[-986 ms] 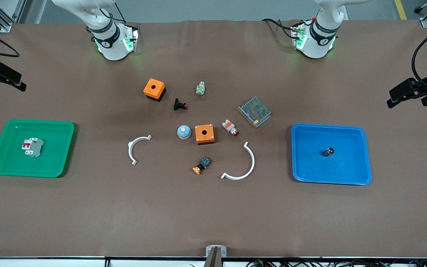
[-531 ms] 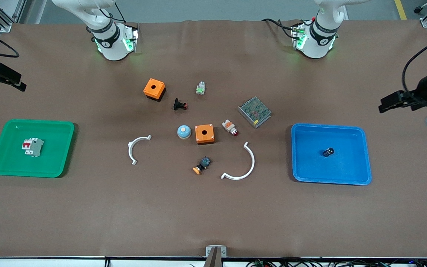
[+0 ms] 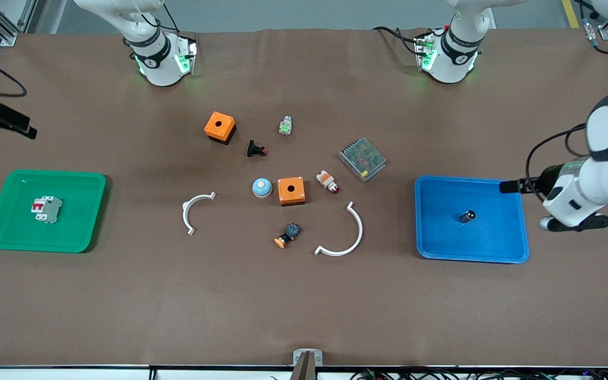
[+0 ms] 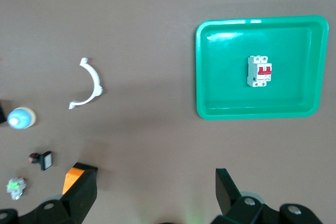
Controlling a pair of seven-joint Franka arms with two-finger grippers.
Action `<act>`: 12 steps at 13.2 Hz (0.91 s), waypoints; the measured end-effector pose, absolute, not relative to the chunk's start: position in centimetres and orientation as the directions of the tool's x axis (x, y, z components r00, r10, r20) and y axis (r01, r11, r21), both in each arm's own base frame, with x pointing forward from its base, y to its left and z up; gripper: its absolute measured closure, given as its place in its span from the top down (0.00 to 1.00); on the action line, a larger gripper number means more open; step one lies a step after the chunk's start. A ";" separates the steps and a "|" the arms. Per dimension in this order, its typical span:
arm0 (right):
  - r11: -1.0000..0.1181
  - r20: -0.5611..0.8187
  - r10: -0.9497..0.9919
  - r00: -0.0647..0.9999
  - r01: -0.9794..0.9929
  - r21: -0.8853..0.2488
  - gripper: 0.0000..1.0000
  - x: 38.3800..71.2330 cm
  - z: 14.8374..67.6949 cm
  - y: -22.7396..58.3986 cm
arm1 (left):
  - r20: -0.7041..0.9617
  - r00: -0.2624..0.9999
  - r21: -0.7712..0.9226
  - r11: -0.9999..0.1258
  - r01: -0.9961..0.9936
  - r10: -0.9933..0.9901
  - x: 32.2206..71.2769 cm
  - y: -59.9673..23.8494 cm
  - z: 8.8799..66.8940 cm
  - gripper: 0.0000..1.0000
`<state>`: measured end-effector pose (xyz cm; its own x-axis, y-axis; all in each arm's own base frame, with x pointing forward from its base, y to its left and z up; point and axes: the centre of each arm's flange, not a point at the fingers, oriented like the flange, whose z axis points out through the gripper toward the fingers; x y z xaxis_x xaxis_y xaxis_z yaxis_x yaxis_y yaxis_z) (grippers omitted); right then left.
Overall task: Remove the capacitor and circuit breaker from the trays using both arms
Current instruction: 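Lower the left gripper to the capacitor while the right gripper reaches the breaker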
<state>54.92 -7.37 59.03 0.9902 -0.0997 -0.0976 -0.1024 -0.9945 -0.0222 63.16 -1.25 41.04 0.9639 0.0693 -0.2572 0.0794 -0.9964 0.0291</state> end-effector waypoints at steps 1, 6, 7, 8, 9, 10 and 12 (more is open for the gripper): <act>-0.993 -0.099 -0.115 0.988 -0.117 -0.017 1.00 56.3 56.9 -8.7 | -0.229 0.971 0.032 -0.996 0.081 0.071 63.2 -1.3 38.9 1.00; -0.987 -0.106 -0.159 0.982 -0.155 0.048 1.00 60.6 46.7 -17.0 | -0.156 0.985 0.043 -0.996 0.080 0.072 62.2 -1.9 30.7 1.00; -0.989 -0.101 -0.142 0.985 -0.138 0.047 1.00 60.8 44.8 -19.6 | -0.144 0.987 0.045 -0.996 0.080 0.072 62.3 -2.0 29.5 1.00; -0.992 -0.094 -0.125 0.988 -0.121 0.047 1.00 60.7 42.9 -22.2 | -0.128 0.989 0.048 -0.996 0.079 0.072 62.3 -2.2 28.3 1.00; -0.992 -0.087 -0.117 0.989 -0.114 0.048 1.00 60.6 41.1 -24.4 | -0.117 0.991 0.050 -0.996 0.077 0.071 62.1 -2.4 27.3 1.00; -0.993 -0.078 -0.113 0.991 -0.109 0.051 1.00 60.4 39.4 -26.1 | -0.109 0.992 0.051 -0.996 0.074 0.068 61.7 -2.6 26.3 1.00; -0.994 -0.067 -0.098 0.993 -0.095 0.051 1.00 59.5 35.7 -28.2 | -0.094 0.994 0.053 -0.996 0.068 0.063 61.2 -3.0 24.5 1.00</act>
<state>59.52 -28.16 35.67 0.9929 -0.0981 -0.0671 -0.0948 -0.9942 0.0512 61.18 -2.95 24.51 0.9936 0.0633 -0.0938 0.0684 -0.9963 0.0525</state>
